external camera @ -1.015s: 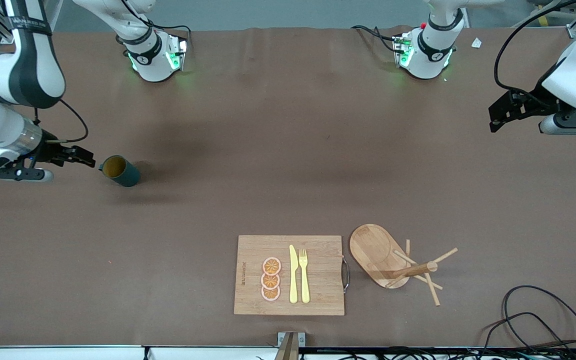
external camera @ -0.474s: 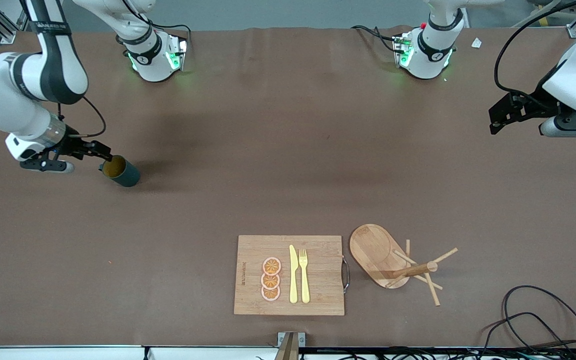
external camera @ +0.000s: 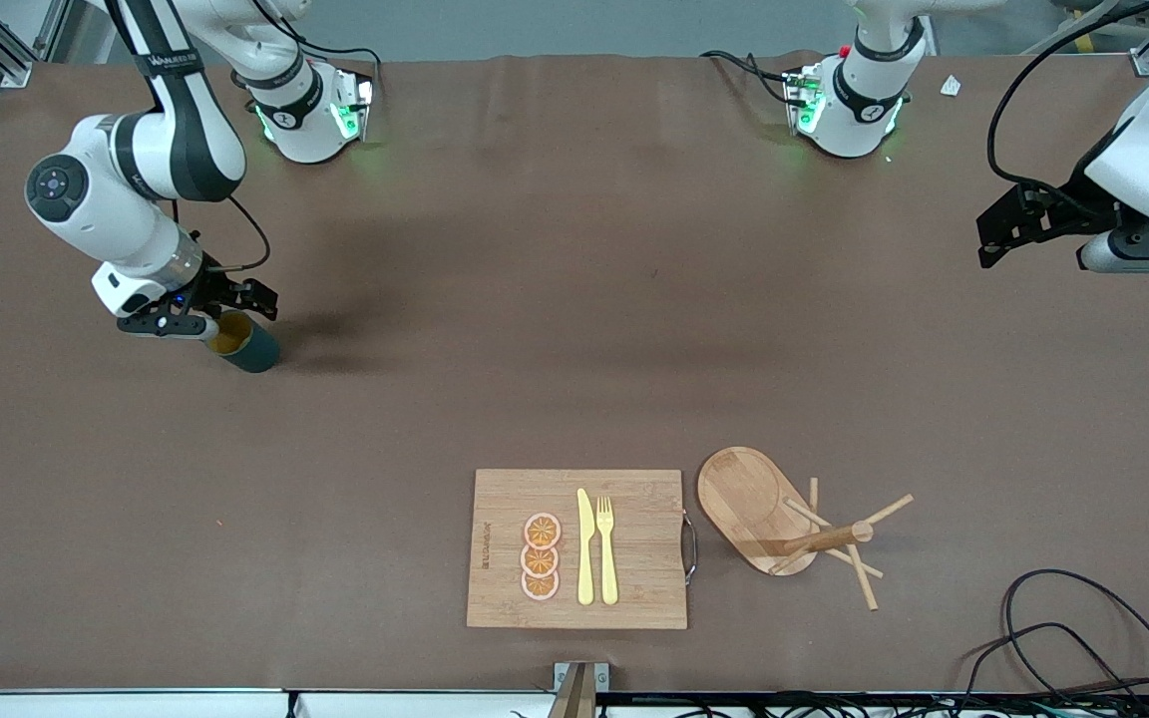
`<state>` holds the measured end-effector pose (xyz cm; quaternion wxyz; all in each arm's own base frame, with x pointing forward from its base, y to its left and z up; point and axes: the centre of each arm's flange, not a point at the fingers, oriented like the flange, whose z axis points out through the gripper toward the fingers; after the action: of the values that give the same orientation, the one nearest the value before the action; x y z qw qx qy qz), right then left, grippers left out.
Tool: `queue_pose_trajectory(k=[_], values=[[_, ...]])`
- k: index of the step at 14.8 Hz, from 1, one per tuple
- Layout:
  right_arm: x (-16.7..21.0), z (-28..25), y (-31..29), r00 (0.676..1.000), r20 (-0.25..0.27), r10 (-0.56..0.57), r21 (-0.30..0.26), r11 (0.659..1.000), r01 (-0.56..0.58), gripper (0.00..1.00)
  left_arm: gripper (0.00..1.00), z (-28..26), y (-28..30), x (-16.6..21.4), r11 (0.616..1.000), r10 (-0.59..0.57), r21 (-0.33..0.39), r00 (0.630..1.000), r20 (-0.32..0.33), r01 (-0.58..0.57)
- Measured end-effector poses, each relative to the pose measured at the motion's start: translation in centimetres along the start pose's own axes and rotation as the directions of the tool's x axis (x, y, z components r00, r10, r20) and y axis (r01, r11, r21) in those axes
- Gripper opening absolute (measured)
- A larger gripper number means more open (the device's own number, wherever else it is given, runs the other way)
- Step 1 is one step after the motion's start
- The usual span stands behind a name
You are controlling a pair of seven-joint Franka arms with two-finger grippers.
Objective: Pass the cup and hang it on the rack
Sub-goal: 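Reach the right gripper down to the teal mug, then close the right gripper on the teal mug rim and lift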
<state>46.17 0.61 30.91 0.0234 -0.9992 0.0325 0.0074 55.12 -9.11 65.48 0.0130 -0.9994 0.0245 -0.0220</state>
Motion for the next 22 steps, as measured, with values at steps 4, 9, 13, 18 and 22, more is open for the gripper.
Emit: queue_pose_trajectory(k=[4, 9, 13, 18, 22], values=[[0.3, 0.4, 0.0, 1.0, -0.03, 0.0, 0.0, 1.0, 0.0, 1.0, 1.0, -0.1, -0.3, 0.0, 1.0, -0.005, 0.0, 1.0, -0.003, 0.005], [0.3, 2.3, 0.1, 1.0, -0.015, 0.003, -0.002, 1.0, -0.003, 1.0, 1.0, -0.2, -0.3, 0.0, 1.0, -0.005, 0.0, 1.0, -0.005, 0.005], [0.3, 4.1, 0.2, 1.0, 0.011, 0.005, -0.003, 1.0, -0.005, 1.0, 1.0, -0.3, -0.4, 0.0, 1.0, -0.006, 0.0, 1.0, -0.006, 0.006], [0.3, 5.5, 0.4, 1.0, 0.021, 0.007, -0.005, 1.0, -0.007, 1.0, 1.0, -0.3, -0.5, 0.0, 1.0, -0.008, 0.0, 1.0, -0.006, 0.008], [0.3, 6.5, 0.4, 1.0, 0.026, 0.008, -0.006, 1.0, -0.008, 0.81, 1.0, -0.3, -0.5, 0.0, 1.0, -0.008, 0.0, 1.0, -0.006, 0.008]])
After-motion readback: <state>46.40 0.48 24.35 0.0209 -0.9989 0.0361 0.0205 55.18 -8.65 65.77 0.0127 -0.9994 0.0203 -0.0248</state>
